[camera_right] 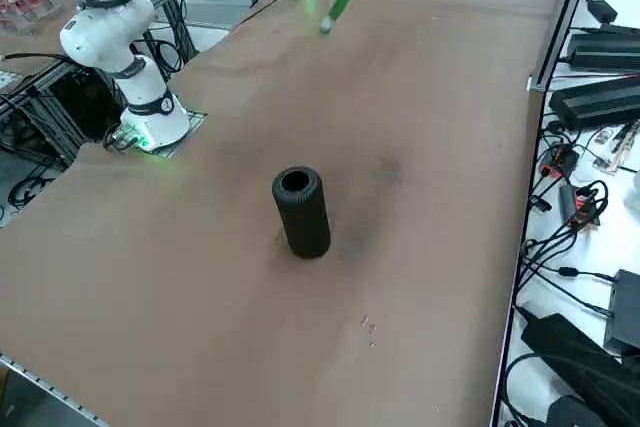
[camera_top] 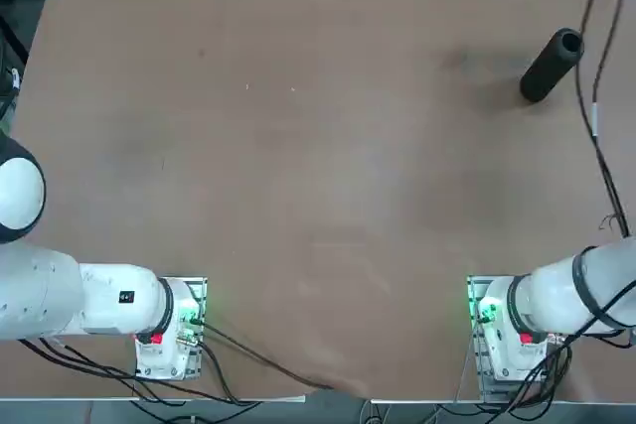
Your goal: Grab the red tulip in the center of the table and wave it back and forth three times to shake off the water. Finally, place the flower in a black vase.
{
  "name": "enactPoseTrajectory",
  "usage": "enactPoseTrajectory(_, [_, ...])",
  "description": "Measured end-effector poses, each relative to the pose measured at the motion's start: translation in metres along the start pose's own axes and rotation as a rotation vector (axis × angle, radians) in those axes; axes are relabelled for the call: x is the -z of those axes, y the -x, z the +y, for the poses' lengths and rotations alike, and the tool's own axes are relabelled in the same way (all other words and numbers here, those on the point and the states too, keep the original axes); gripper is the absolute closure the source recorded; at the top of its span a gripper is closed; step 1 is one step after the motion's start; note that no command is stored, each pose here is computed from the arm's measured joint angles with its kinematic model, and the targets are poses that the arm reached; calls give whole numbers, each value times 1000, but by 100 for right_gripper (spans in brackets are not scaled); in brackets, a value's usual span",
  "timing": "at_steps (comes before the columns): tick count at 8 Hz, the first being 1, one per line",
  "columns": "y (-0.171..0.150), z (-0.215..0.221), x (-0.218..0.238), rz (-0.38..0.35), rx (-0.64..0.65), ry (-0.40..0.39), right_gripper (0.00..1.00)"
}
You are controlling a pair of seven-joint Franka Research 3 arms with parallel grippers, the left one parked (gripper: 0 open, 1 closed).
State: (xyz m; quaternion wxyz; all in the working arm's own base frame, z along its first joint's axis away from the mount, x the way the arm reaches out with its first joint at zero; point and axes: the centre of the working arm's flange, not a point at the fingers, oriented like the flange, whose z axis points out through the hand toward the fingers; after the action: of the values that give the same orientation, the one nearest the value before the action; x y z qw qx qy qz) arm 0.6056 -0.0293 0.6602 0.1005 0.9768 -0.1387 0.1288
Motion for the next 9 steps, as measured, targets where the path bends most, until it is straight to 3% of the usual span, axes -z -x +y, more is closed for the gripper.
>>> enactPoseTrajectory(2, [-14, 64, -6, 29, 22, 9, 88])
enactPoseTrajectory(6, [-11, 60, 21, 95, 16, -16, 88])
enactPoseTrajectory(9, [-18, 97, -17, 198, -62, -15, 88])
